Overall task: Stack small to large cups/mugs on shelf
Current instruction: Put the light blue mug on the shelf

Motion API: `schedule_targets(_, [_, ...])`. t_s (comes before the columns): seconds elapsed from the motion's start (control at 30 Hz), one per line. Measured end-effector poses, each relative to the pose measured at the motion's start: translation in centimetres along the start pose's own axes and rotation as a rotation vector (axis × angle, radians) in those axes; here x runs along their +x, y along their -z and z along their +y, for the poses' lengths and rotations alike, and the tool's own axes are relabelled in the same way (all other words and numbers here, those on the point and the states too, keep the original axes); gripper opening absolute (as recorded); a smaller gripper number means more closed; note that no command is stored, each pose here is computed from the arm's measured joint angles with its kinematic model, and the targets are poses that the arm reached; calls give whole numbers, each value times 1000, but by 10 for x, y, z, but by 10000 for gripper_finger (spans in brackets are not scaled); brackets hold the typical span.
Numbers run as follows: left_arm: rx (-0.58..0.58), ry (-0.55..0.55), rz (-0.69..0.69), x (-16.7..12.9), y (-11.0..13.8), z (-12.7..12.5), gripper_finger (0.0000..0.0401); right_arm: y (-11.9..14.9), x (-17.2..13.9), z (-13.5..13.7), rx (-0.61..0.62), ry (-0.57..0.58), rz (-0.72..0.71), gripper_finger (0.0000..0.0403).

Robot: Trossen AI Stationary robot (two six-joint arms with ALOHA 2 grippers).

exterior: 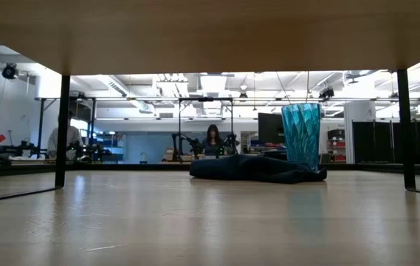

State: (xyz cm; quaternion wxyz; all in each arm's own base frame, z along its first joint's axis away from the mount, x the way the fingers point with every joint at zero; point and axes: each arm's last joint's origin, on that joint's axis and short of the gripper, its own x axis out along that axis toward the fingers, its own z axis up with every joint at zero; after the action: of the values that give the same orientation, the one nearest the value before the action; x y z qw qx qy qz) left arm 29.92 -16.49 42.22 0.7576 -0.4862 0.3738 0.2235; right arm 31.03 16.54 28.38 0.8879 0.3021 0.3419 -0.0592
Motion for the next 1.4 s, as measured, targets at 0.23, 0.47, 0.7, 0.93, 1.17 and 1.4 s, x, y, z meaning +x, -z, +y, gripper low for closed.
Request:
schedule_targets(0.23, [24, -22, 0, 0, 0, 2, 59, -1, 0, 4, -1, -55, 7, 8])
schedule_targets(0.47, [31, -23, -1, 0, 0, 2, 59, -1, 0, 4, 0, -54, 8, 8])
schedule_targets(0.7, [31, -22, -1, 0, 0, 2, 59, -2, 0, 3, 2, -51, 4, 8])
schedule_targets(0.93, [32, -23, -1, 0, 0, 2, 59, -2, 0, 4, -1, -52, 3, 9])
schedule_targets(1.17, [50, -22, 0, 0, 0, 2, 59, -3, 0, 6, -3, -73, -12, 9])
schedule_targets(1.4, [58, -22, 0, 0, 0, 2, 59, -4, 0, 5, -3, -69, -16, 9])
